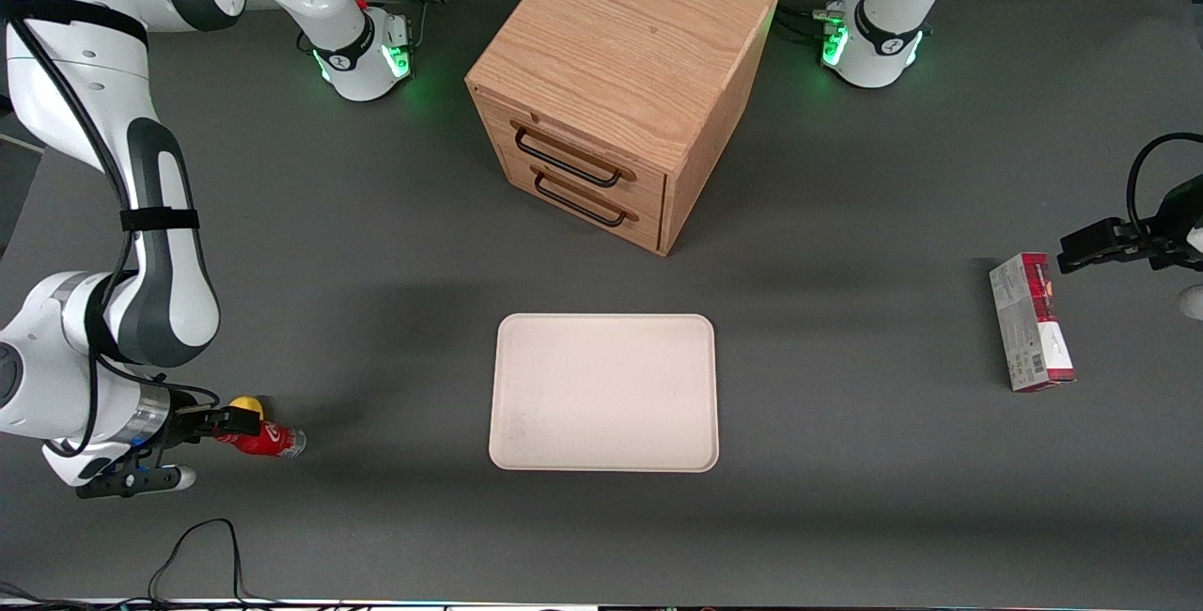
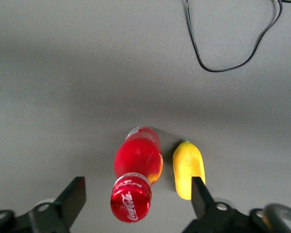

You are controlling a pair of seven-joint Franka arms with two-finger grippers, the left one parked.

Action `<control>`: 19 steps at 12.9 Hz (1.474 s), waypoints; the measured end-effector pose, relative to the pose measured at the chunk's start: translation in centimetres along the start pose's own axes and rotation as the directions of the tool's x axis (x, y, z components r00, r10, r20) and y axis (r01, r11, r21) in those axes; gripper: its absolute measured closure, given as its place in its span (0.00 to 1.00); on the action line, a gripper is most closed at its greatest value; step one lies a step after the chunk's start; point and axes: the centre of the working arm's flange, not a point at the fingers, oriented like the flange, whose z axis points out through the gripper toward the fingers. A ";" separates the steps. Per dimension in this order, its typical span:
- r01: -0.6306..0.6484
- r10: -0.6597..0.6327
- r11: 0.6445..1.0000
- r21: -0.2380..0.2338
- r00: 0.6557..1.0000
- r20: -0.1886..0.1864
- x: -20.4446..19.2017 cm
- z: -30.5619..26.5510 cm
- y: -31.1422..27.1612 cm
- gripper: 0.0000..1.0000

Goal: Place coke bottle on tray
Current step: 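Move the open right gripper down over the red Coca-Cola bottle, then close the right gripper on the bottle's cap end, then lift the bottle and carry it toward the white tray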

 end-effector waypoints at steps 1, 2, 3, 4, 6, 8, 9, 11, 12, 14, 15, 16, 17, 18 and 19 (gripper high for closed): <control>0.000 0.000 1.000 0.000 1.000 0.000 0.0 0.0 0.0 0.25; 0.001 -0.001 1.000 0.000 1.000 0.000 0.0 0.0 -0.1 0.38; 0.001 -0.001 1.000 0.000 1.000 -0.001 0.0 0.0 -0.1 0.51; 0.001 -0.001 1.000 0.001 1.000 -0.001 0.0 0.0 -0.1 0.63; 0.000 0.000 1.000 0.001 1.000 -0.001 0.0 0.0 -0.2 0.69; 0.000 0.000 1.000 0.001 1.000 -0.002 0.1 -0.1 -0.2 0.69; 0.001 -0.001 1.000 0.002 1.000 -0.001 0.1 -0.2 -0.3 0.69; 0.005 -0.006 1.000 0.011 0.999 0.037 -0.4 -1.7 -0.8 0.69; 0.007 -0.008 1.000 0.018 0.998 0.067 -0.9 -3.7 -1.2 0.69; 0.012 -0.016 0.999 0.035 0.993 0.120 -3.1 -11.0 -1.9 0.69; 0.012 -0.017 0.999 0.039 0.992 0.123 -4.4 -14.1 -2.1 0.69; 0.014 -0.019 0.999 0.043 0.993 0.119 -6.0 -16.8 -2.4 0.69; 0.015 -0.020 0.999 0.047 0.993 0.116 -7.9 -19.0 -2.7 0.69; 0.015 -0.021 0.999 0.052 0.993 0.119 -10.0 -20.4 -2.9 0.69; 0.015 -0.022 0.998 0.053 0.992 0.127 -12.1 -21.3 -3.1 0.69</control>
